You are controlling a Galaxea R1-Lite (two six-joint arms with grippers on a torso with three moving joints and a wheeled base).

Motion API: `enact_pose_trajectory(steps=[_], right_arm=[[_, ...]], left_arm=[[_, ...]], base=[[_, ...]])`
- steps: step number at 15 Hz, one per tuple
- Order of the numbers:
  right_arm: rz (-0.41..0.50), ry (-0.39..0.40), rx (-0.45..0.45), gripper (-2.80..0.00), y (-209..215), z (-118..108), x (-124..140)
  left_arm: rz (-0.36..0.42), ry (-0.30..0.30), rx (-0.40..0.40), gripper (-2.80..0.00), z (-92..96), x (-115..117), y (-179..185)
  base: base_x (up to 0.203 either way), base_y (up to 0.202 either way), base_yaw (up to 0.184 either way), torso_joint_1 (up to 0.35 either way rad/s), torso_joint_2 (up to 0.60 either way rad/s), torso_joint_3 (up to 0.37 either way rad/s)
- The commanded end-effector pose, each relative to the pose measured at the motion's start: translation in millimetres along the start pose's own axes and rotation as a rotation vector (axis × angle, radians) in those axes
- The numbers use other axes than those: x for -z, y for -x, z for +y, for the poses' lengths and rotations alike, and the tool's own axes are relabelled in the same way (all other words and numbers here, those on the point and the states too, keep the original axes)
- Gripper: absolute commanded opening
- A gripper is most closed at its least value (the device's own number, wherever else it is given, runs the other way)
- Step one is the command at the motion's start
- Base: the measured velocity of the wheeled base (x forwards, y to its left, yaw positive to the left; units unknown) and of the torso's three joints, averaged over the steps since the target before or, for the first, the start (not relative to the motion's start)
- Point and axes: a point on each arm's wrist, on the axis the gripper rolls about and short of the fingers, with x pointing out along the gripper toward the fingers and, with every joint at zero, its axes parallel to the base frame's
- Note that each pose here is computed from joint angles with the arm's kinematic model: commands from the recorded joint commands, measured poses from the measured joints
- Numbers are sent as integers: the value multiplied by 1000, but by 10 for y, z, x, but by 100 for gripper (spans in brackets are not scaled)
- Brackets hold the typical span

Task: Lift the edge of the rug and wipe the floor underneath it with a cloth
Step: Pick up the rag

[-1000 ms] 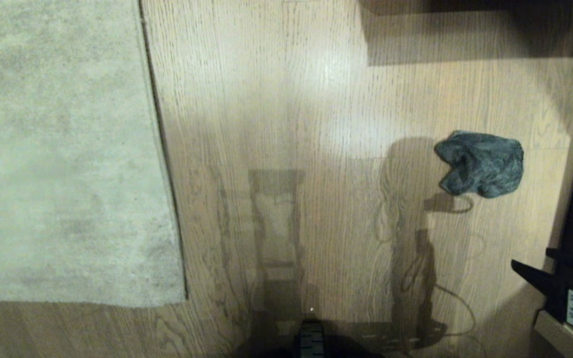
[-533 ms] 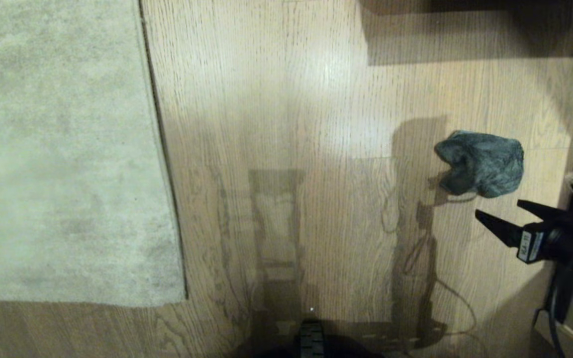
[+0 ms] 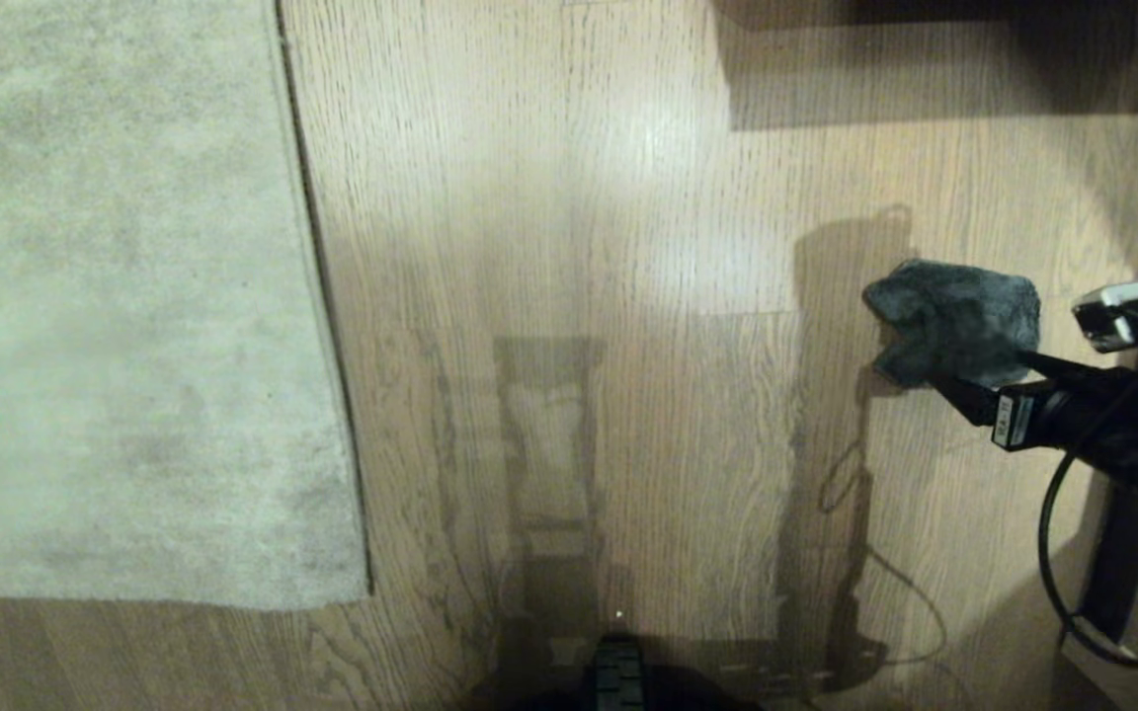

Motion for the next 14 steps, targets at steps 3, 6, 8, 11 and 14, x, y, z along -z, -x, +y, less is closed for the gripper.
enact_pose_trajectory(steps=[3, 6, 8, 11, 14], right_arm=[[32, 28, 76, 0, -333, -289, 109], [21, 10, 84, 0, -488, -363, 108], [6, 4, 84, 0, -563, -383, 78], [-7, 7, 85, 0, -623, -401, 53], [-9, 11, 85, -280, -600, -395, 51]], left_arm=[[0, 0, 0, -280, 0, 0, 0], [0, 0, 0, -280, 0, 0, 0], [0, 0, 0, -280, 0, 0, 0], [0, 0, 0, -280, 0, 0, 0], [0, 0, 0, -280, 0, 0, 0]], base=[[0, 0, 0, 0, 0, 0], [0, 0, 0, 0, 0, 0], [0, 0, 0, 0, 0, 0], [0, 0, 0, 0, 0, 0], [0, 0, 0, 0, 0, 0]])
